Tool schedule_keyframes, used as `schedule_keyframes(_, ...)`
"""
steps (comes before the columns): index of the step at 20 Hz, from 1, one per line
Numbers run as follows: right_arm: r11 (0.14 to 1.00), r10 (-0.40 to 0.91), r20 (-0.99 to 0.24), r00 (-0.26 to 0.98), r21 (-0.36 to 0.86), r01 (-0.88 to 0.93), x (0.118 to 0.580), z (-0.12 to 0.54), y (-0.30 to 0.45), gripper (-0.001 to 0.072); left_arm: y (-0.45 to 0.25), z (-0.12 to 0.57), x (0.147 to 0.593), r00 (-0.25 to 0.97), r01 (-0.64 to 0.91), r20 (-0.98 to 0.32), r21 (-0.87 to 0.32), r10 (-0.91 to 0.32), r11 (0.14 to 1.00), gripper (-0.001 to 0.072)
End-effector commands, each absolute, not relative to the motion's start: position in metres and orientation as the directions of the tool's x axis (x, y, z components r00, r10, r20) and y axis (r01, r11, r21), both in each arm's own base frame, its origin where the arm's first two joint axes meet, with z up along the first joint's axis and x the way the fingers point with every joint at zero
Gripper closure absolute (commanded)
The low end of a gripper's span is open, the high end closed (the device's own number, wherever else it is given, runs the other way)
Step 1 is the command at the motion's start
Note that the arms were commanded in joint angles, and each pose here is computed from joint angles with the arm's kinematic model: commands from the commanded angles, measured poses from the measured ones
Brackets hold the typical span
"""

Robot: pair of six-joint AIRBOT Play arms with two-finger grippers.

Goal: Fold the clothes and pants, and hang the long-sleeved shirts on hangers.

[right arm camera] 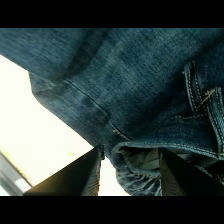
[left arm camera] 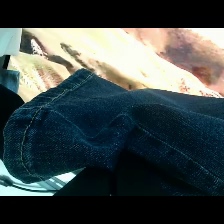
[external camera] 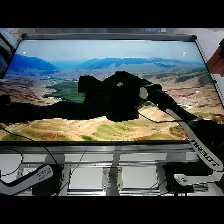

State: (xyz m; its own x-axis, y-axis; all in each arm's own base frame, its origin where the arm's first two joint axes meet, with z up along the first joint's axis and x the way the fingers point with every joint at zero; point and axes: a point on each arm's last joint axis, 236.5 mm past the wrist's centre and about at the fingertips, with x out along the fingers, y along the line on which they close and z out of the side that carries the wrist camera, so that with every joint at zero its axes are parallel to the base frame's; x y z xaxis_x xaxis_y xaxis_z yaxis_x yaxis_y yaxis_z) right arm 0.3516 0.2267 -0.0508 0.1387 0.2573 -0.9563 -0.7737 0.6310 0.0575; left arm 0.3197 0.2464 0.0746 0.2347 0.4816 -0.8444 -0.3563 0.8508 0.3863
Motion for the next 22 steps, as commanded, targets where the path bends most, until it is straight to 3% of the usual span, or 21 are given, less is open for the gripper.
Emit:
schedule_keyframes(1, 0.645, 0.231, -0.966, 0.118, 0.061, -0.762, 0.35, -0.049, 0.223, 0.0319, 0.247, 0.074, 0.32, 0.233, -0.356, -0.845, 0.387, 0.482, 0.851, 0.0676)
schedule_keyframes(14, 0.799, 0.149, -0.987, 0.063, 0.083, -0.596, 0.354, -0.1, 0.212, 0.0333, 0.246, 0.074, 0.32, 0.234, -0.356, -0.845, 0.386, 0.481, 0.851, 0.0676)
schedule_keyframes(16, 0.823, 0.128, -0.99, 0.065, 0.069, -0.564, 0.357, -0.108, 0.208, 0.0404, 0.246, 0.074, 0.32, 0.234, -0.356, -0.845, 0.386, 0.481, 0.851, 0.0676)
schedule_keyframes(17, 0.836, 0.132, -0.988, 0.077, 0.069, -0.544, 0.361, -0.109, 0.208, 0.0405, 0.247, 0.074, 0.32, 0.233, -0.356, -0.845, 0.387, 0.482, 0.851, 0.0676)
schedule_keyframes(21, 0.872, 0.131, -0.988, 0.079, 0.077, -0.483, 0.368, -0.109, 0.194, 0.0689, 0.247, 0.075, 0.32, 0.237, -0.356, -0.843, 0.387, 0.482, 0.851, 0.0676)
schedule_keyframes(22, 0.889, 0.132, -0.988, 0.083, 0.081, -0.45, 0.371, -0.108, 0.19, 0.0689, 0.247, 0.074, 0.321, 0.238, -0.356, -0.843, 0.386, 0.482, 0.851, 0.0676)
